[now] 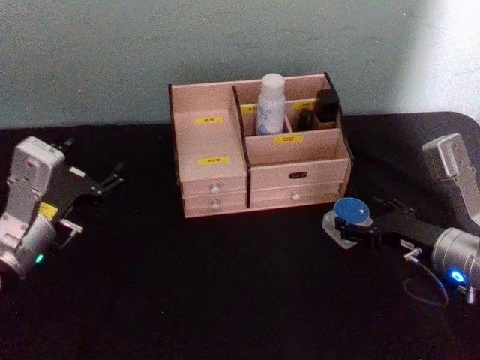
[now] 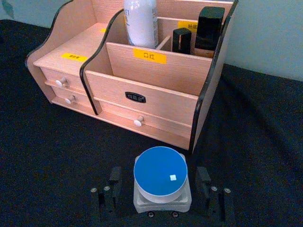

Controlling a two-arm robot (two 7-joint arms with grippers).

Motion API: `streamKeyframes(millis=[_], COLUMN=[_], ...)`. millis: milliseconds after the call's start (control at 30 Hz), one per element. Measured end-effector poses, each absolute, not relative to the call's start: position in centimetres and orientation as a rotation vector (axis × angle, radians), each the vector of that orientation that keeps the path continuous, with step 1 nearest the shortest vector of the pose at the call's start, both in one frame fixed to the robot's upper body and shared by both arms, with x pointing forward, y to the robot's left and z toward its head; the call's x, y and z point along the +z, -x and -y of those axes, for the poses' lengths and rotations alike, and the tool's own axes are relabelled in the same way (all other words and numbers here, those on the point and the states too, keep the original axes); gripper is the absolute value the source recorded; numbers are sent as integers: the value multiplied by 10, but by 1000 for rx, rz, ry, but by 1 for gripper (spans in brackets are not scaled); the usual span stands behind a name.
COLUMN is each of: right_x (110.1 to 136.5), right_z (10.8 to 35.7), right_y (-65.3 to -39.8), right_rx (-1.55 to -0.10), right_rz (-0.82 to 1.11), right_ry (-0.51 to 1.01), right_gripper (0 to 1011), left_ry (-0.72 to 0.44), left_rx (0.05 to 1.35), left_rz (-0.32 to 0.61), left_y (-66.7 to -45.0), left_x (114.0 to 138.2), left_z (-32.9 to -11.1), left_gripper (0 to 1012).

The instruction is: Pick up the facial cleanser and watermelon frost from the table and place them into the tiered storage box.

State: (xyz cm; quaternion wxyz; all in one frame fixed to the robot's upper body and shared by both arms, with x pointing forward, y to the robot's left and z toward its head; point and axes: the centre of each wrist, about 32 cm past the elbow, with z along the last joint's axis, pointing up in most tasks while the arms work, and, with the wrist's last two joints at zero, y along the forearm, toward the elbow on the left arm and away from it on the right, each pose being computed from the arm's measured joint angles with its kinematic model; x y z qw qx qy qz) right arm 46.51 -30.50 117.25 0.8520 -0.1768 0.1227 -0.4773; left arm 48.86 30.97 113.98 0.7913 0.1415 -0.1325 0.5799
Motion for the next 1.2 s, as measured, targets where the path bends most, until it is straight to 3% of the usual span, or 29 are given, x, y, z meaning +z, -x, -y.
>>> streamKeyframes(millis=[1200], right_x=[1162], right_z=[300], right_y=[-471], right_rx=[-1016], right_rz=[-269], right_ry=[393], right_gripper=[1000], left_ry=[-305], left_rx=[1248], left_rz=[285], left_y=[-489], left_x=[1140], left_z=[-310], left_gripper=[1001])
